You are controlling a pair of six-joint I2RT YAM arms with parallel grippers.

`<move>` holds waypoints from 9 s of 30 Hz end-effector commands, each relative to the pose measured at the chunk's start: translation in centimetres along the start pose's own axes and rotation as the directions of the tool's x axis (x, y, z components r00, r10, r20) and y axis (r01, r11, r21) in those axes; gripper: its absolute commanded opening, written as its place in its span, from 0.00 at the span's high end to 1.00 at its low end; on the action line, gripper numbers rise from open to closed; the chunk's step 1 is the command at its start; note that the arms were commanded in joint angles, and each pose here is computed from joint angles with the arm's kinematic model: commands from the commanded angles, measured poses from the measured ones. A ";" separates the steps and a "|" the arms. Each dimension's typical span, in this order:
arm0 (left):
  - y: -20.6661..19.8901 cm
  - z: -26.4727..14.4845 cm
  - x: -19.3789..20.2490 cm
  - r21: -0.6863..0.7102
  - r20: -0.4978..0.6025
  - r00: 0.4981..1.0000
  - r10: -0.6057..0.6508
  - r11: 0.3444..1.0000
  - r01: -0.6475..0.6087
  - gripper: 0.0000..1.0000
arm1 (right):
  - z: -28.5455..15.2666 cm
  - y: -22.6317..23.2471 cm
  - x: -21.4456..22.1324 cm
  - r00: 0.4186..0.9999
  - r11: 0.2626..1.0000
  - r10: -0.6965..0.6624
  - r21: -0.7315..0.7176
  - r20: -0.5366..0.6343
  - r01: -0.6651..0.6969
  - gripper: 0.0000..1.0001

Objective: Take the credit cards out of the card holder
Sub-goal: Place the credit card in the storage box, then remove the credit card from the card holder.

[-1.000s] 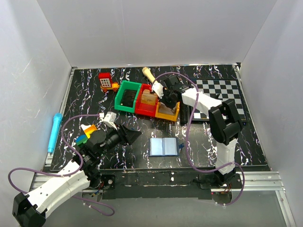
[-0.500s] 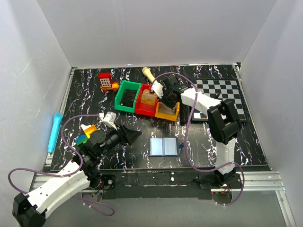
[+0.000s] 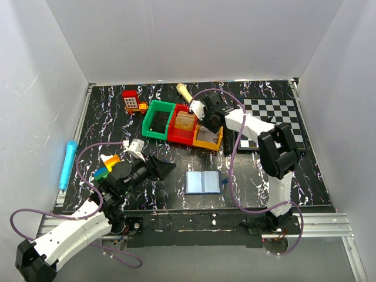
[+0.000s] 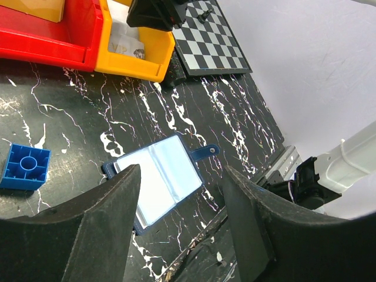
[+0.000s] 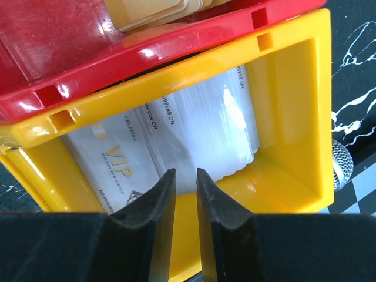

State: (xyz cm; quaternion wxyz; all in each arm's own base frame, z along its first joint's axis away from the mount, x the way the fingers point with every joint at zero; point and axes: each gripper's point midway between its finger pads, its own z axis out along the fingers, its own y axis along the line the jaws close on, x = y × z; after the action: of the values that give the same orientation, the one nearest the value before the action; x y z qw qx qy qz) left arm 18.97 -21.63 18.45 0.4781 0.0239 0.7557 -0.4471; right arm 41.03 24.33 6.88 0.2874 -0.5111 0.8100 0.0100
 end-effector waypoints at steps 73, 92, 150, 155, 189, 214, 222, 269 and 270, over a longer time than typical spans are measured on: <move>-2.5 5.9 8.3 -0.094 -0.403 0.911 -0.093 0.994 0.060 0.18 | -14.8 18.8 8.2 0.643 0.591 0.762 -0.323 -0.077 -0.739 0.99; -1.8 8.6 11.1 -0.123 -0.532 0.846 -0.020 0.991 -0.053 0.30 | -17.0 18.3 5.8 0.683 0.623 0.731 -0.412 0.001 -0.665 0.99; -1.6 10.1 10.9 -0.164 -0.536 0.842 0.059 0.971 -0.172 0.30 | -16.3 18.6 6.8 0.776 0.700 0.629 -0.398 -0.046 -0.592 0.99; -2.2 10.5 10.4 -0.143 -0.527 0.846 0.083 0.972 -0.184 0.29 | -16.2 18.5 6.8 0.778 0.703 0.626 -0.398 -0.046 -0.589 0.99; 1.3 11.1 11.9 -0.239 -0.586 0.803 0.103 0.926 -0.293 0.45 | -16.0 17.9 6.5 0.801 0.732 0.597 -0.379 -0.045 -0.566 0.99; 2.3 10.4 9.7 -0.299 -0.543 0.831 0.121 0.897 -0.327 0.28 | -15.8 17.9 6.9 0.807 0.739 0.589 -0.369 -0.052 -0.563 0.99; 0.9 11.1 10.2 -0.219 -0.552 0.822 0.141 0.926 -0.306 0.27 | -15.8 17.9 7.1 0.807 0.740 0.589 -0.364 -0.054 -0.565 0.99; 2.4 9.9 10.9 -0.212 -0.558 0.826 0.081 0.948 -0.236 0.49 | -11.6 20.3 4.9 0.626 0.476 0.759 -0.503 -0.180 -0.721 0.69; 2.7 9.7 11.3 -0.219 -0.566 0.821 0.079 0.945 -0.241 0.50 | -11.2 20.3 5.0 0.623 0.473 0.760 -0.501 -0.185 -0.725 0.69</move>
State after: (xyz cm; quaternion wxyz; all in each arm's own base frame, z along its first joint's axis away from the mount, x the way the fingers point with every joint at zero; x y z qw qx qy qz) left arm 20.94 -31.91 7.63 0.2742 0.1518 0.9064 -0.2832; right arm 16.12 24.61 7.56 0.1065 -0.1632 0.9219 0.3348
